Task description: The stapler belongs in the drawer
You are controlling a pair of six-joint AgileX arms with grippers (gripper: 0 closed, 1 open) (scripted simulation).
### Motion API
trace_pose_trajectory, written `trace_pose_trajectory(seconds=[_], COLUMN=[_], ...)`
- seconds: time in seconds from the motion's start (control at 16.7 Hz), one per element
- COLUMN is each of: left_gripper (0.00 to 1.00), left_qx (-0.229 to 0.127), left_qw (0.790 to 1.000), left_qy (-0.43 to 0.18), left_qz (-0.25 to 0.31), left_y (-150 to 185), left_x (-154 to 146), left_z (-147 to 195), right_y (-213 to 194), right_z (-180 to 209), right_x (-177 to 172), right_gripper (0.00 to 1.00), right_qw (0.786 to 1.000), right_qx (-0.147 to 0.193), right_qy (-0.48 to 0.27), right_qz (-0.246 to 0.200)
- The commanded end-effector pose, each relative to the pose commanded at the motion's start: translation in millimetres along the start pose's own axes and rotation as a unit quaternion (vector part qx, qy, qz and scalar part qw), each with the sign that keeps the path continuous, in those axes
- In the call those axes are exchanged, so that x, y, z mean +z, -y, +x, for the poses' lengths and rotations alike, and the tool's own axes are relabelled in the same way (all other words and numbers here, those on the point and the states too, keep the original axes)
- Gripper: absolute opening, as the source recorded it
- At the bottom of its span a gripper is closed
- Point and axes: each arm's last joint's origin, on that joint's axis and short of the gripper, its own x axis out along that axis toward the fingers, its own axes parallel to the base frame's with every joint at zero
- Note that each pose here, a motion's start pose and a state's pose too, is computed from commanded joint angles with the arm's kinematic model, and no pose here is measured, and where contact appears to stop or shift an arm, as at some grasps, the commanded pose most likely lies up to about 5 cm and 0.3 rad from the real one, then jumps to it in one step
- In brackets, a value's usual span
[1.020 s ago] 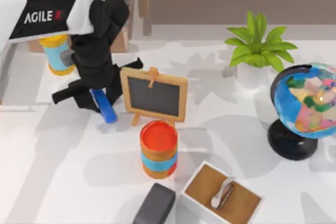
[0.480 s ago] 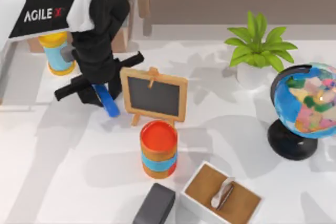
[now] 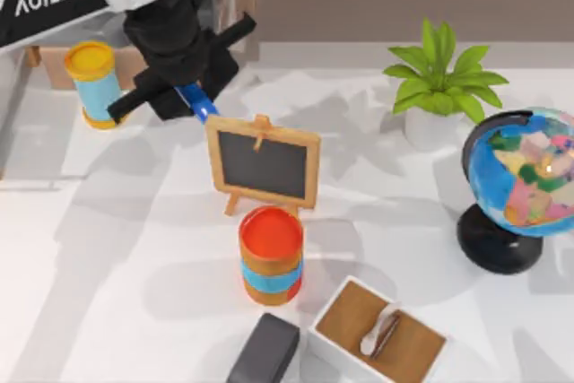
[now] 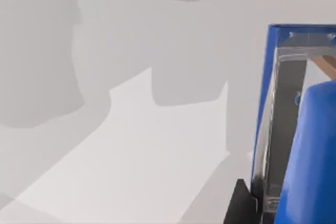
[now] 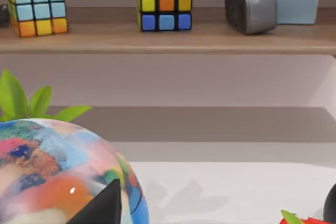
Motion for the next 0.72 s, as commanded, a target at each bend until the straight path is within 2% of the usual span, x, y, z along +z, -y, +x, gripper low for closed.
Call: trace_pose_trajectory(seconds=[0.18,0.48,0.72], left_gripper=[0.0,0.0,0.0], left_qx=[0.018,0.092,0.099], left_qw=[0.999,0.99,0.989], left_qy=[-0.018,-0.081,-0.085], left_qz=[0.028,0.062,0.063], left_y=[-4,-30,-33], left_x=[-7,-12,-11], left_z=[1,27,29], right_y=[0,0,0], right_z=[0,0,0], right_x=[0,0,0], right_gripper=[1.0,1.0,1.0], right_qw=[1.0,1.0,1.0], right_qx=[0.0,0.0,0.0], right_qy=[0.0,0.0,0.0], right_qz=[0.0,0.0,0.0])
